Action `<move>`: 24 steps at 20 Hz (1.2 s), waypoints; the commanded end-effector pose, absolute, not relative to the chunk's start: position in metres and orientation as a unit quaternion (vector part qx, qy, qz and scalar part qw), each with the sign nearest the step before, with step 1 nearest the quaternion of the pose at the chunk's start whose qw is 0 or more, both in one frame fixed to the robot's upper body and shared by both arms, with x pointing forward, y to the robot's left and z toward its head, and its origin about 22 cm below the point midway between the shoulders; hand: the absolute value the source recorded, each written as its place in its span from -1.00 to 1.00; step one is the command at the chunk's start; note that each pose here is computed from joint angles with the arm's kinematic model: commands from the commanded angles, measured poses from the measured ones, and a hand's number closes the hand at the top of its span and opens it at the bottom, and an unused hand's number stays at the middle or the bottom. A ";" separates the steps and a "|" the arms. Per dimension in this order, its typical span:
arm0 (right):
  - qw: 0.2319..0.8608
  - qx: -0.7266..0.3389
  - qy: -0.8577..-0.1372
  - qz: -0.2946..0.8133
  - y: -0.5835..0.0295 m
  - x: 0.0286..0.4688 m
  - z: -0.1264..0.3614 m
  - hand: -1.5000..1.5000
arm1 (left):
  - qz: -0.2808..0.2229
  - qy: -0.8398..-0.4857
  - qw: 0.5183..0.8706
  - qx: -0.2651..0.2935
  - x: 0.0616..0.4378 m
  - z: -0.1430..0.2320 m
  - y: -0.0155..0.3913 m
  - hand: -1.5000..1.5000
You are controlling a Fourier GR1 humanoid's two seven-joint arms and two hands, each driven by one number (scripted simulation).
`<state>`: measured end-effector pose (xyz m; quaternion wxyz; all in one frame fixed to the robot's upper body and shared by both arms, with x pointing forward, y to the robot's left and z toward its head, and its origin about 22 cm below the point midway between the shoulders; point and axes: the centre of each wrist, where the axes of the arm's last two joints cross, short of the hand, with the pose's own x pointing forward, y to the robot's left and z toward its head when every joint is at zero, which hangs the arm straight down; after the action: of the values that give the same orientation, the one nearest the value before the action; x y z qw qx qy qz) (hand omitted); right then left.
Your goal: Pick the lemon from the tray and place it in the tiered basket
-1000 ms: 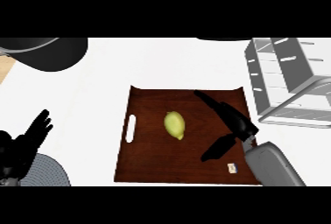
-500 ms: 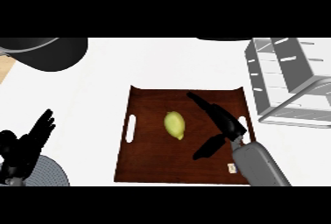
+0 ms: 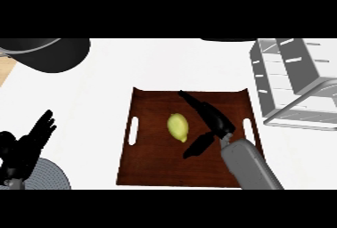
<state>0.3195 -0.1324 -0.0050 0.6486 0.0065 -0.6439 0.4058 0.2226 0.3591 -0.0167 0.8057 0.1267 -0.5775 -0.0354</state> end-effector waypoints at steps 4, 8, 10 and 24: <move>0.655 0.008 -0.643 0.397 -0.112 0.323 -0.022 -1.00 | -0.029 -0.563 0.816 0.127 0.222 -0.016 0.365 0.00; 0.653 0.014 -0.634 0.415 -0.108 0.336 -0.023 -1.00 | -0.028 -0.560 0.819 0.126 0.217 -0.009 0.350 0.00; 0.651 0.016 -0.630 0.423 -0.101 0.314 -0.038 -1.00 | -0.038 -0.560 0.818 0.128 0.228 0.003 0.373 0.00; 0.602 0.009 -0.723 0.338 -0.099 0.308 -0.015 1.00 | -0.023 -0.564 0.815 0.128 0.224 -0.015 0.355 0.00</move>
<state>0.3154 -0.0989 -0.0255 0.5963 0.0178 -0.7103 0.3735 0.2263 0.3581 -0.0141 0.8113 0.1307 -0.5691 -0.0302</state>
